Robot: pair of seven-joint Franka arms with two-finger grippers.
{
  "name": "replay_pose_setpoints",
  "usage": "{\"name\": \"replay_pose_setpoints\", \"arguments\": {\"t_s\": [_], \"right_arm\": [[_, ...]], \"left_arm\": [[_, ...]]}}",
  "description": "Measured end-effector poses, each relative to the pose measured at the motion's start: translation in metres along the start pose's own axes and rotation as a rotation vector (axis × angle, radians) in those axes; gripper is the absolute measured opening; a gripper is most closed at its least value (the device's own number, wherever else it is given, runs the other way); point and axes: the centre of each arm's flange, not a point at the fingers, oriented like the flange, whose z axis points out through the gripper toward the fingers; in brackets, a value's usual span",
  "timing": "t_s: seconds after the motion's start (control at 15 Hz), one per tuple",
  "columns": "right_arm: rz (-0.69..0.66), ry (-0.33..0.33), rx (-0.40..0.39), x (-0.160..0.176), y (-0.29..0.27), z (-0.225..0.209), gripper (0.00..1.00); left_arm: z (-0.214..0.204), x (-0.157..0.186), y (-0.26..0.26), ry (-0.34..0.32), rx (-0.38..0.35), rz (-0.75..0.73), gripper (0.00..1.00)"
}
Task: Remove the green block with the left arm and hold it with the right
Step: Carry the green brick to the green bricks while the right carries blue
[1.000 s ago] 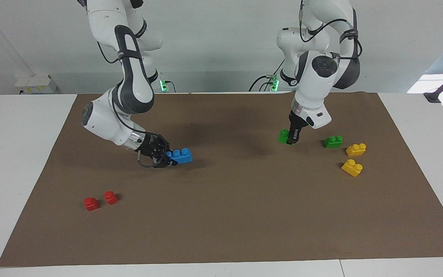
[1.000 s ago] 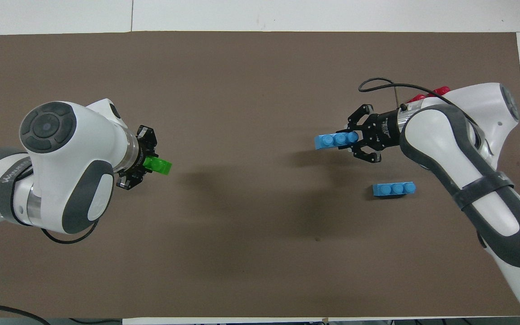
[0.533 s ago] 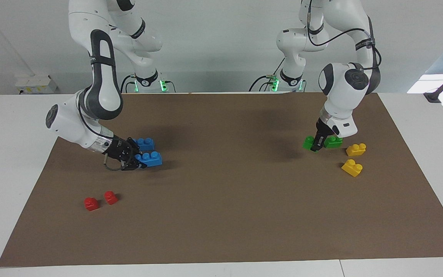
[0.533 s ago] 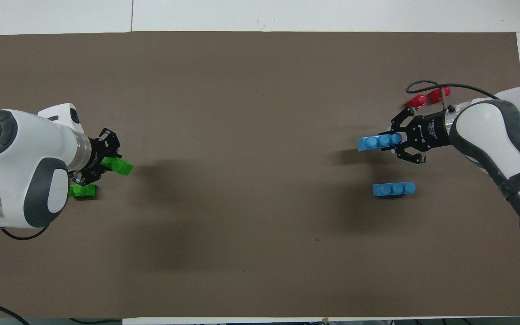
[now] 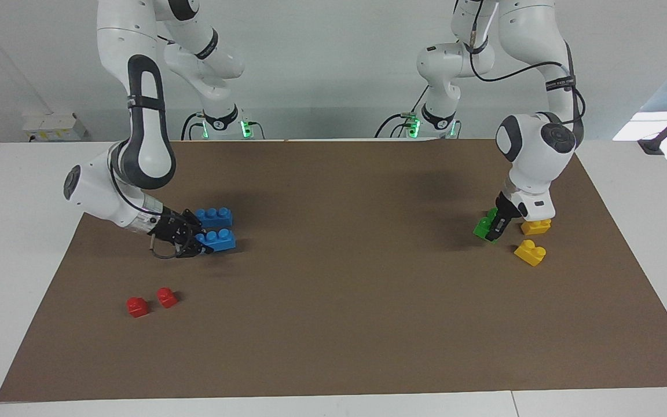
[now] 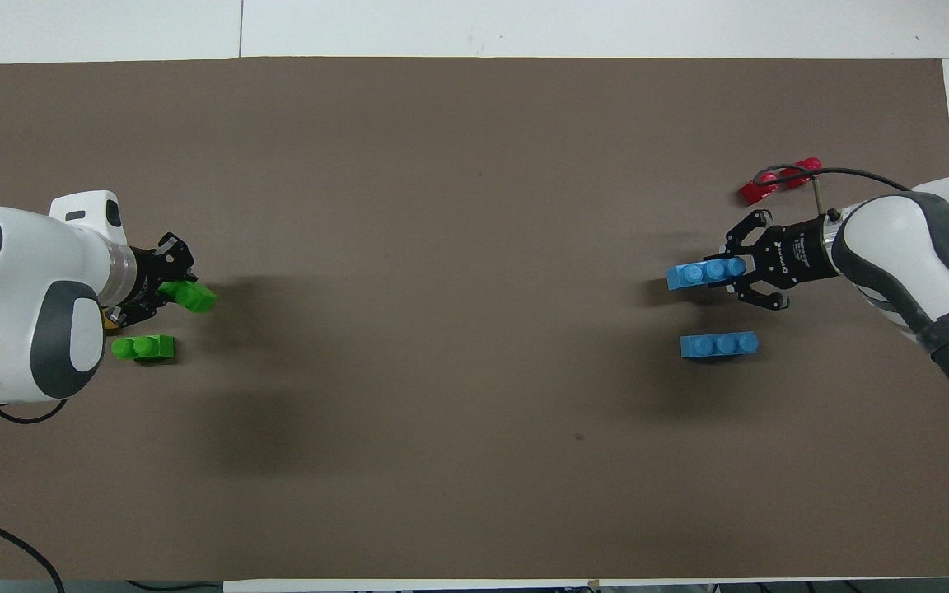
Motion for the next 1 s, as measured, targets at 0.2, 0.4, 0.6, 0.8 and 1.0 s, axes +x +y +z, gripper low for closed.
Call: {"name": "replay_pose_setpoints", "arguments": {"t_s": [0.2,0.4,0.6,0.8,1.0], "right_arm": [[0.010,0.018,0.002,0.010,0.003,0.004,0.35],[0.005,0.044,-0.001,0.022,0.007,0.010,0.35],[0.000,0.055,0.008,0.032,0.009,0.014,0.35],[0.000,0.055,0.009,0.031,0.009,0.014,0.35],[0.000,0.055,0.009,0.031,0.009,0.014,0.35]], "left_arm": [[0.015,-0.003,0.004,-0.009,0.010,0.034,0.36],[0.024,-0.004,0.005,-0.013,0.023,0.079,0.36],[0.026,-0.003,0.007,-0.013,0.024,0.106,0.36],[0.028,-0.001,0.008,-0.005,0.033,0.131,0.36],[0.030,-0.001,0.008,-0.004,0.040,0.175,0.36]]}}
